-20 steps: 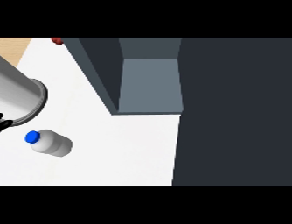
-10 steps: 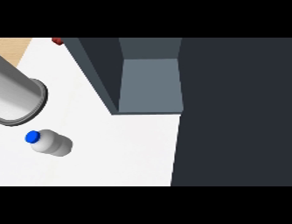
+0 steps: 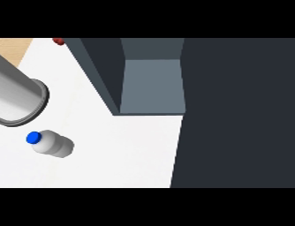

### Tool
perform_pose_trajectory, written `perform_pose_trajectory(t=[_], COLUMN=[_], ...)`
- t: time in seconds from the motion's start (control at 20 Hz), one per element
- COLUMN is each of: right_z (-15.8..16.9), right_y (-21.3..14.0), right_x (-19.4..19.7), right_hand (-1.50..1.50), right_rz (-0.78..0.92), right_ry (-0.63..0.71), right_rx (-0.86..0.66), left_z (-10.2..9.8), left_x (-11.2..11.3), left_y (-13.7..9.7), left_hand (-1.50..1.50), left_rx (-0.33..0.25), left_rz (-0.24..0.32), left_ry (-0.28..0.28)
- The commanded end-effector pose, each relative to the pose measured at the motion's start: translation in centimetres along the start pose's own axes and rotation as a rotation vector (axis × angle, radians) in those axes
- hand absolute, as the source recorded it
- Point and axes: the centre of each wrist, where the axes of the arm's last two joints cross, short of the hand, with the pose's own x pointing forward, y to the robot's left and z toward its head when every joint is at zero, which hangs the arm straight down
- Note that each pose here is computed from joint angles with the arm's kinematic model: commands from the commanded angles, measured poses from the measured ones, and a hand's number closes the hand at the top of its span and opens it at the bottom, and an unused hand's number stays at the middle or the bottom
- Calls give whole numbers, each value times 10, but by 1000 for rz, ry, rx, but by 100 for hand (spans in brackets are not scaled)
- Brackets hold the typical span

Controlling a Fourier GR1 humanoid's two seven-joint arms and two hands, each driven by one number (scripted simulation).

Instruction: Pick up the bottled water, place it into the cabinet and close the cabinet

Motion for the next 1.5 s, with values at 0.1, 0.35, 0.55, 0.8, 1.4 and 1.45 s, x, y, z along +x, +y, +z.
perform_pose_trajectory(t=[0.1, 0.35, 0.55, 0.8, 1.4, 1.45], right_z=[9, 4, 15, 3, 6, 1], right_y=[4, 2, 3, 18, 12, 13], right_x=[25, 28, 30, 21, 21, 23], right_hand=[-150, -150, -150, -150, -150, -150], right_rz=[44, 39, 21, 20, 11, 14], right_ry=[-41, -48, -33, -33, -27, -56], right_rx=[5, -12, 13, -11, 20, -4], left_z=[-18, -37, -43, -40, -42, -44], left_x=[-22, -66, -79, -107, -141, -144], left_y=[-2, 1, 11, 1, 5, 7], left_hand=[-150, -150, -150, -150, -150, -150], left_rx=[-63, -37, -19, -8, 34, 25], left_rz=[-19, -1, -4, 6, 25, 45], left_ry=[27, 81, 120, 168, 234, 235])
